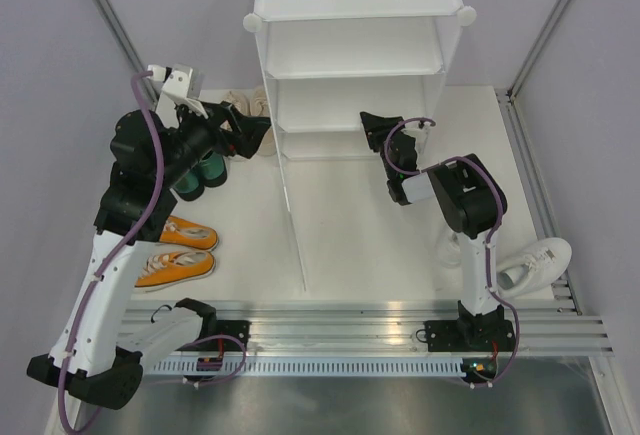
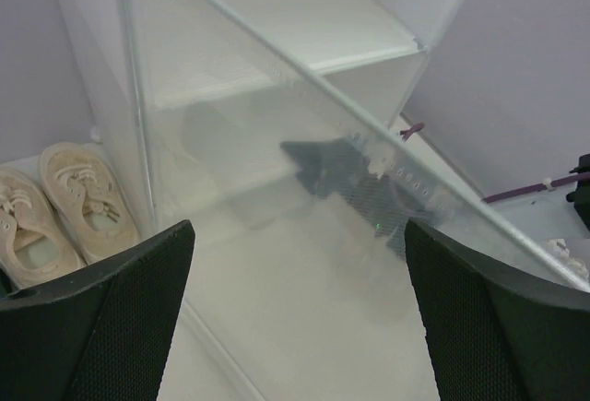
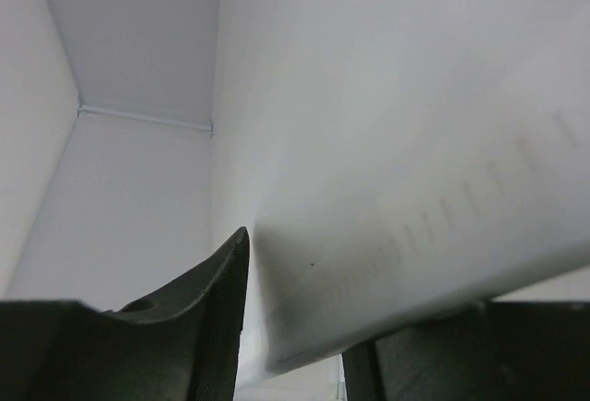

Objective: Place and organize the shoes in the shoe cabinet

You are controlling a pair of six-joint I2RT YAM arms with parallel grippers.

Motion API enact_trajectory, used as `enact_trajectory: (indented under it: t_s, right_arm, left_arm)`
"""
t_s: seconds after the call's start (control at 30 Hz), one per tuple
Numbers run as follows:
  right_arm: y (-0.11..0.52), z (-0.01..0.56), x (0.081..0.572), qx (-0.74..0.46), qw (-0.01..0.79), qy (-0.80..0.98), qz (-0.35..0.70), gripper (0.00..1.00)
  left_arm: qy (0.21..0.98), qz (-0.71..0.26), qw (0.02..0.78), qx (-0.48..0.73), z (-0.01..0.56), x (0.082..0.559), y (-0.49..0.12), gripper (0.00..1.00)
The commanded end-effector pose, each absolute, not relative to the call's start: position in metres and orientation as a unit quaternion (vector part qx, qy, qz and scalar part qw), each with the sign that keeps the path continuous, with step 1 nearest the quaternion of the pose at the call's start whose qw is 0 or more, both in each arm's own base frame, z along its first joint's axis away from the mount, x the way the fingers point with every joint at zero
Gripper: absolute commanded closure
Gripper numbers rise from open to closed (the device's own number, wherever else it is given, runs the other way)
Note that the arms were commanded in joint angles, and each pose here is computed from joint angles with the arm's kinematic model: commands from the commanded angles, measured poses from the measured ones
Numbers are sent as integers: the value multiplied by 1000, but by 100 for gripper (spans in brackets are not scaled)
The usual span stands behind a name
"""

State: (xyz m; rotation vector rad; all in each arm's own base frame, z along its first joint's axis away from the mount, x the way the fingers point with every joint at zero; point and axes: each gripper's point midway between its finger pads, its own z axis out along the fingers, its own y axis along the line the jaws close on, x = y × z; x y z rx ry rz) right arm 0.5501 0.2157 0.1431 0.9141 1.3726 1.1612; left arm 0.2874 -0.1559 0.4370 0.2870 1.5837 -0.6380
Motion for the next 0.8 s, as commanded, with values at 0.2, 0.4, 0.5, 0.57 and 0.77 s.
enact_trajectory:
  t_s: [0.2, 0.4, 0.5, 0.57, 0.77]
  right_arm:
    - [229, 261, 543, 290, 583, 520, 553, 75]
    - [235, 260, 539, 275, 582, 530, 552, 80]
    - [238, 261, 538, 267, 581, 533, 554, 82]
    - [238, 265, 537, 263, 583, 532, 555, 83]
    - [239, 270, 533, 253, 585, 535, 554, 86]
  left_arm:
    - [627, -298, 701, 162, 547, 272, -161, 2]
    - [689, -306, 636, 164, 520, 289, -177, 1]
    - [729, -273, 604, 172, 498, 303, -195, 0]
    - [767, -230, 576, 164, 477, 316, -196, 0]
    - [833, -143, 511, 154, 433, 321, -192, 9]
